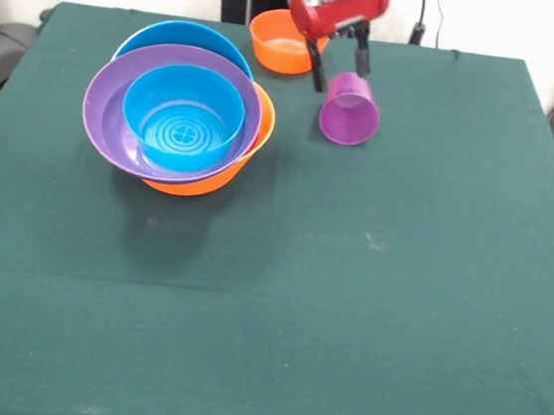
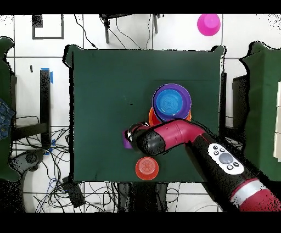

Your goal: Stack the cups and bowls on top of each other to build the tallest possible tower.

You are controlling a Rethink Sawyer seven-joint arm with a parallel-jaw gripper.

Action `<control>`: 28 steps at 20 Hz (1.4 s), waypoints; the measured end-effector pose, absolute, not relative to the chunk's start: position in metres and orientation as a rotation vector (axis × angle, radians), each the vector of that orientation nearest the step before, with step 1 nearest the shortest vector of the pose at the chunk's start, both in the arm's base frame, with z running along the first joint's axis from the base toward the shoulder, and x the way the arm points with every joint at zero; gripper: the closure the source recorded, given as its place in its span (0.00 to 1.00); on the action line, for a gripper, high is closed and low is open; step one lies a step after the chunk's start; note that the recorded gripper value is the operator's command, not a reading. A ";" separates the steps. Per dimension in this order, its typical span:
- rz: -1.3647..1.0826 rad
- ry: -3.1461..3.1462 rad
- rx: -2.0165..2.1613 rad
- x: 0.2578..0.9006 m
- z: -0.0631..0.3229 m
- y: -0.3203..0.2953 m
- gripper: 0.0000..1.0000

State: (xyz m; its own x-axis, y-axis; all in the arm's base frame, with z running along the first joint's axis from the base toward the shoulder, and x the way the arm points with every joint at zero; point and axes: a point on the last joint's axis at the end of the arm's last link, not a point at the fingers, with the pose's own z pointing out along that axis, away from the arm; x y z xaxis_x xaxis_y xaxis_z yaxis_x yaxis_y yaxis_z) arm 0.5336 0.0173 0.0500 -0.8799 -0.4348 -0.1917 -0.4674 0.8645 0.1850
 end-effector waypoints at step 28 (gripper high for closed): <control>0.423 2.910 -0.428 0.519 -0.013 0.030 0.00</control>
State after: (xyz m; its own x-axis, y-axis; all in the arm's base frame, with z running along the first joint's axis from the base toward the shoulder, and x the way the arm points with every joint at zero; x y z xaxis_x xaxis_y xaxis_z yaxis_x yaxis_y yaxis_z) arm 0.5192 0.0300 -0.0128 -0.9444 -0.2563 -0.2062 -0.3044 0.9186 0.2522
